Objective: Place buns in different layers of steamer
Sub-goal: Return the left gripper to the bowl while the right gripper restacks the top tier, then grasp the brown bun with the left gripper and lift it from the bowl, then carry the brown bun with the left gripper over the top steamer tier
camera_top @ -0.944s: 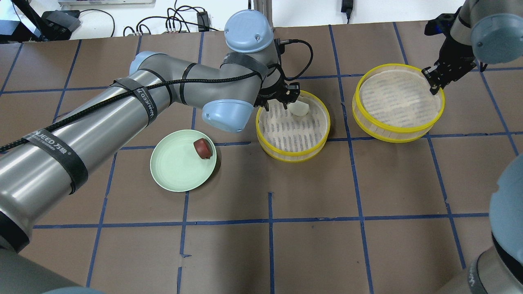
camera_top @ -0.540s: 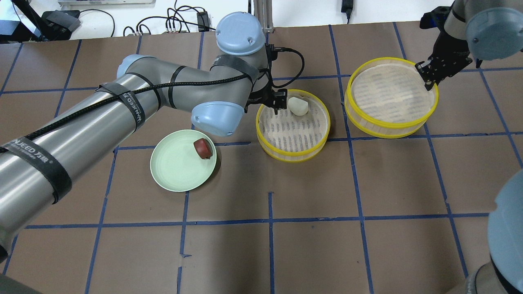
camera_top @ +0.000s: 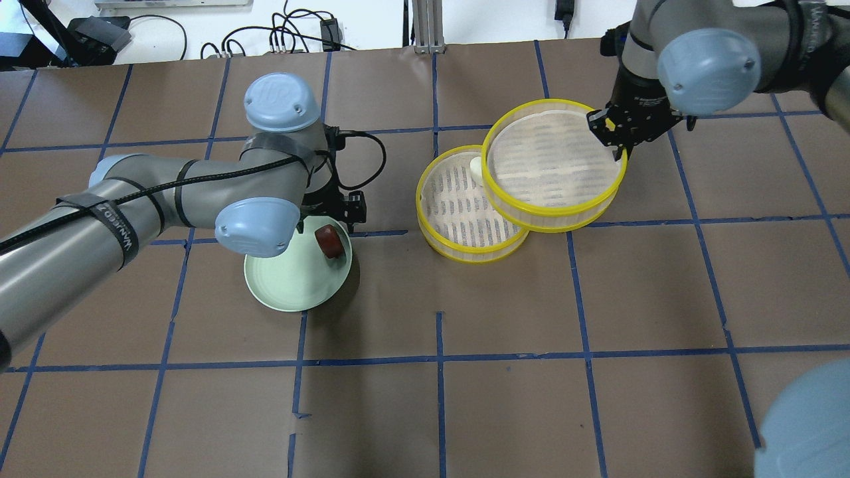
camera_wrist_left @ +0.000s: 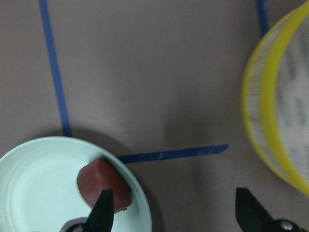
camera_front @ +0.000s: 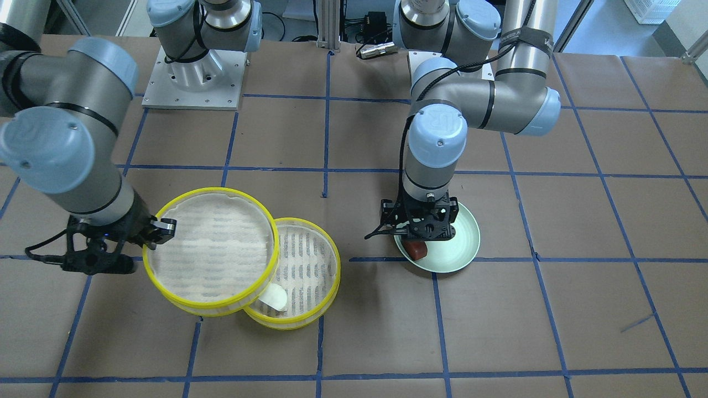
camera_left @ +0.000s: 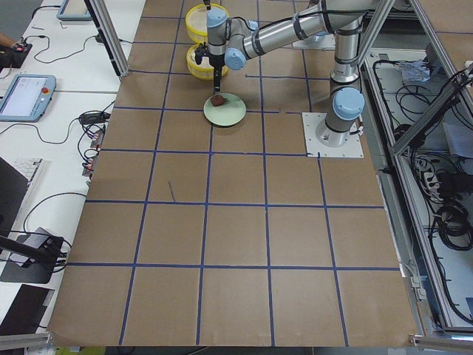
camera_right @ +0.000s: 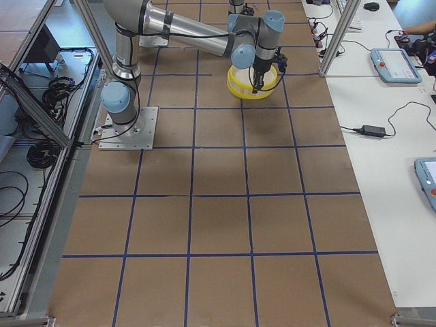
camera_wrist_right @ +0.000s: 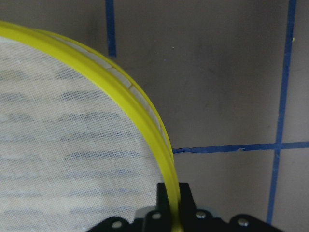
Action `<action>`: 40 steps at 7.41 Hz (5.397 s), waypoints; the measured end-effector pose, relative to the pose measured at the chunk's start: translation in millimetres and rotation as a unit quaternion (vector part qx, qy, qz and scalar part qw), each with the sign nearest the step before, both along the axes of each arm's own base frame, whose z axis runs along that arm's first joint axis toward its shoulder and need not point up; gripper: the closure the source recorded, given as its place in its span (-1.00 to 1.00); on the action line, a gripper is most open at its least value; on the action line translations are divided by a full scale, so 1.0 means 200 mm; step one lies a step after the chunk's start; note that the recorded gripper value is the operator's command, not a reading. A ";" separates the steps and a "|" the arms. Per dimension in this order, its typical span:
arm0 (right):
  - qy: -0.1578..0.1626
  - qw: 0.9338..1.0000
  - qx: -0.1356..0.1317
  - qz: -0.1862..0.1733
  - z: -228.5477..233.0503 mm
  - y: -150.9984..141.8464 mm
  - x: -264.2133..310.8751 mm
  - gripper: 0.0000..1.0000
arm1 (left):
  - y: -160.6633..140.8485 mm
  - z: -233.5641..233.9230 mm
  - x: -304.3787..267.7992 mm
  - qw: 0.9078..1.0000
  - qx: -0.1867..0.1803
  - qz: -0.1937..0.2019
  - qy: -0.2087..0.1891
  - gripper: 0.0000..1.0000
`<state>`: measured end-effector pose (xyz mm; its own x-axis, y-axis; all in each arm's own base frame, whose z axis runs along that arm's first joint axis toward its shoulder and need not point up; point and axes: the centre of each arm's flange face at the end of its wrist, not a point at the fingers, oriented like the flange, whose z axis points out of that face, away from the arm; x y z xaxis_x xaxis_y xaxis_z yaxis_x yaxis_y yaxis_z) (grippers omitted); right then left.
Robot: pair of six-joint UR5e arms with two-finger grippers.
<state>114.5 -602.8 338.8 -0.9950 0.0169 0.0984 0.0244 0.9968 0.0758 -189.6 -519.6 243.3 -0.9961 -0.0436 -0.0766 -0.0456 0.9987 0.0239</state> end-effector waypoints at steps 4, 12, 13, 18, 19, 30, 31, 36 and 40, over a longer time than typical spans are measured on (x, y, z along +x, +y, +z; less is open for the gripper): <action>0.003 0.999 -0.011 -0.041 -0.08 0.06 0.36 0.80 | -0.03 -0.12 0.07 0.994 0.021 0.103 0.036 -0.75; -0.011 0.998 -0.009 -0.058 -0.26 0.04 0.41 0.78 | -0.14 -0.24 0.04 0.991 0.002 0.116 0.061 0.48; -0.011 0.998 -0.008 -0.060 -0.26 0.04 0.41 0.78 | -0.14 -0.22 0.04 0.992 -0.003 0.114 0.061 0.48; -0.036 0.997 -0.002 -0.065 -0.27 0.05 0.44 0.78 | -0.18 0.15 0.02 0.990 -0.059 0.112 0.069 0.49; -0.035 0.997 -0.002 -0.063 -0.27 0.05 0.44 0.78 | -0.18 0.28 -0.01 0.989 -0.066 0.109 0.073 0.49; -0.031 0.998 -0.002 -0.048 -0.28 0.04 0.42 0.73 | 0.13 0.90 -0.33 0.992 -0.060 0.071 0.087 0.48; -0.030 0.998 -0.003 -0.048 -0.28 0.04 0.41 0.72 | 0.15 0.91 -0.34 0.992 -0.058 0.069 0.087 0.48; -0.023 0.998 0.000 -0.051 -0.28 0.04 0.40 -0.99 | 0.13 0.90 -0.38 0.989 -0.063 0.064 0.120 0.45; 0.001 0.999 -0.019 -0.026 -0.10 -0.01 0.26 -0.99 | 0.03 0.89 -0.52 0.969 -0.128 0.038 0.210 0.45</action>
<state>165.9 -604.5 319.3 -0.9923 0.0730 0.0997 0.0771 0.9963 0.0384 -294.5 -514.1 420.4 -0.9301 -0.0825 0.3580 -0.1594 0.9686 -0.1908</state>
